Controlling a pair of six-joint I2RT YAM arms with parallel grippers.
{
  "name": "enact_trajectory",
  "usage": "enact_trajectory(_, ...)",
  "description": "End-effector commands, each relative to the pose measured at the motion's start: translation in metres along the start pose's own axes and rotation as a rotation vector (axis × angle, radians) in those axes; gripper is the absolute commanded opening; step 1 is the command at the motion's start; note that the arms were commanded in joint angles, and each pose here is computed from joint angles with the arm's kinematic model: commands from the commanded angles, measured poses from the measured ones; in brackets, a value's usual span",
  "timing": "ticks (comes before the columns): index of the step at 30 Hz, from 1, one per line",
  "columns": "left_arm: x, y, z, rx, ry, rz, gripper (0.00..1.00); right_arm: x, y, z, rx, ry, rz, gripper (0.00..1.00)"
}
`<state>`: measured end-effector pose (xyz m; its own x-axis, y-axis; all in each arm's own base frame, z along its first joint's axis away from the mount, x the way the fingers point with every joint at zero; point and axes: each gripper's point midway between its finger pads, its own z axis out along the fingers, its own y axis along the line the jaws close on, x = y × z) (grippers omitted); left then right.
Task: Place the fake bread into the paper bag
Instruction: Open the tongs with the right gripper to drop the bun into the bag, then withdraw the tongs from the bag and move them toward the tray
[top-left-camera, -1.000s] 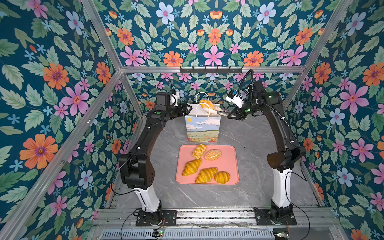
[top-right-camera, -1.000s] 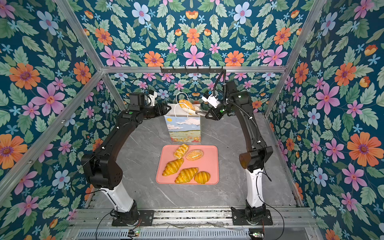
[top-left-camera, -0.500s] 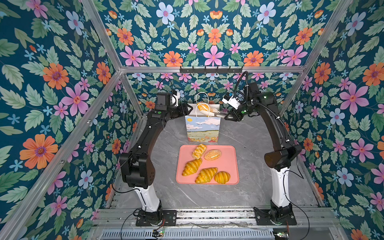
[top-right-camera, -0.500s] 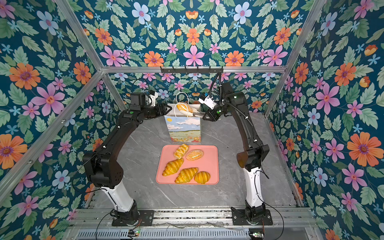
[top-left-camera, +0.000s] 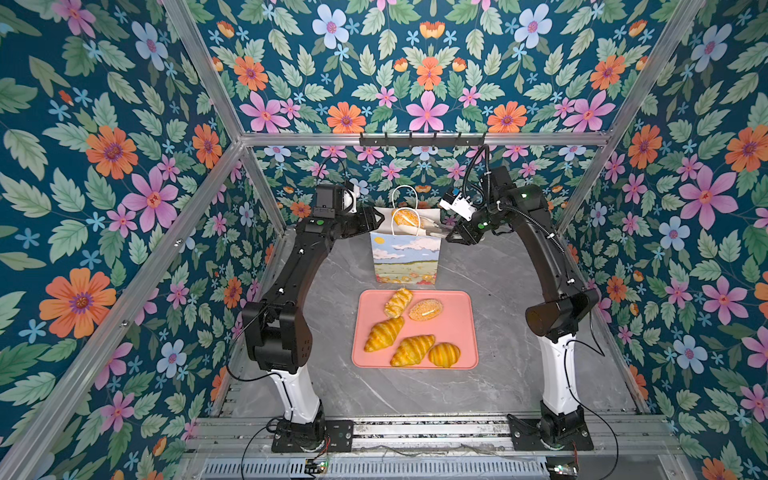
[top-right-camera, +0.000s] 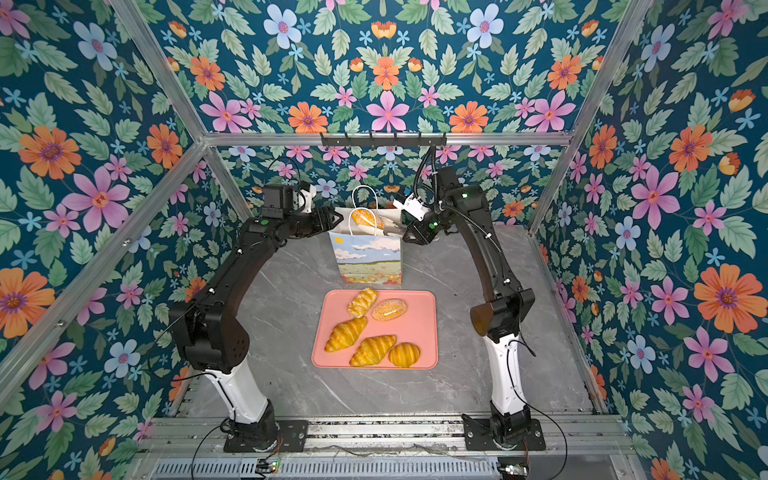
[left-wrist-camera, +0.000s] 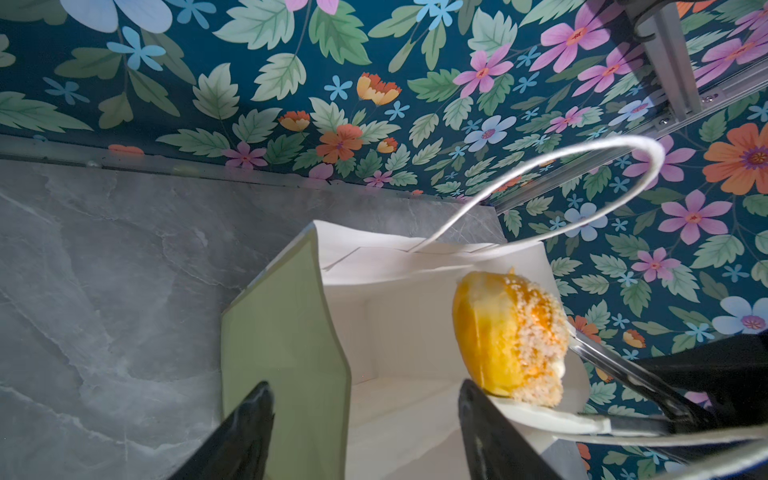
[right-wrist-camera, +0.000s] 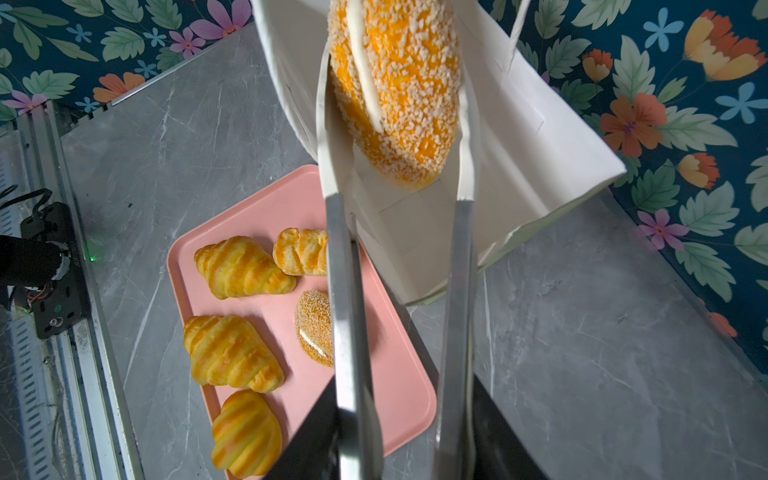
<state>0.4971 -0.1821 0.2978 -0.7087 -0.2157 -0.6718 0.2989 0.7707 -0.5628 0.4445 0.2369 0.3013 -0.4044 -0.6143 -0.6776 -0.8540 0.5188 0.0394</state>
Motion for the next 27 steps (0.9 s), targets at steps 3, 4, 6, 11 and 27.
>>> enact_trajectory(3, 0.0, -0.003, -0.001, 0.013, 0.002, 0.01, 0.71, -0.004, 0.004, -0.005, 0.006, -0.008, -0.023, 0.46)
enact_trajectory(4, 0.0, -0.003, -0.001, 0.013, 0.002, 0.01, 0.71, -0.005, 0.003, -0.005, 0.011, -0.008, -0.023, 0.46)
enact_trajectory(6, 0.0, -0.003, -0.002, 0.014, 0.002, 0.009, 0.71, -0.004, 0.005, -0.006, 0.012, -0.004, -0.028, 0.46)
enact_trajectory(11, 0.0, -0.005, -0.003, 0.019, 0.001, 0.007, 0.71, -0.006, 0.008, -0.009, 0.012, -0.007, -0.032, 0.48)
enact_trajectory(27, 0.0, -0.009, -0.012, 0.017, -0.012, 0.004, 0.72, -0.029, 0.035, -0.065, 0.025, -0.116, -0.054, 0.48)
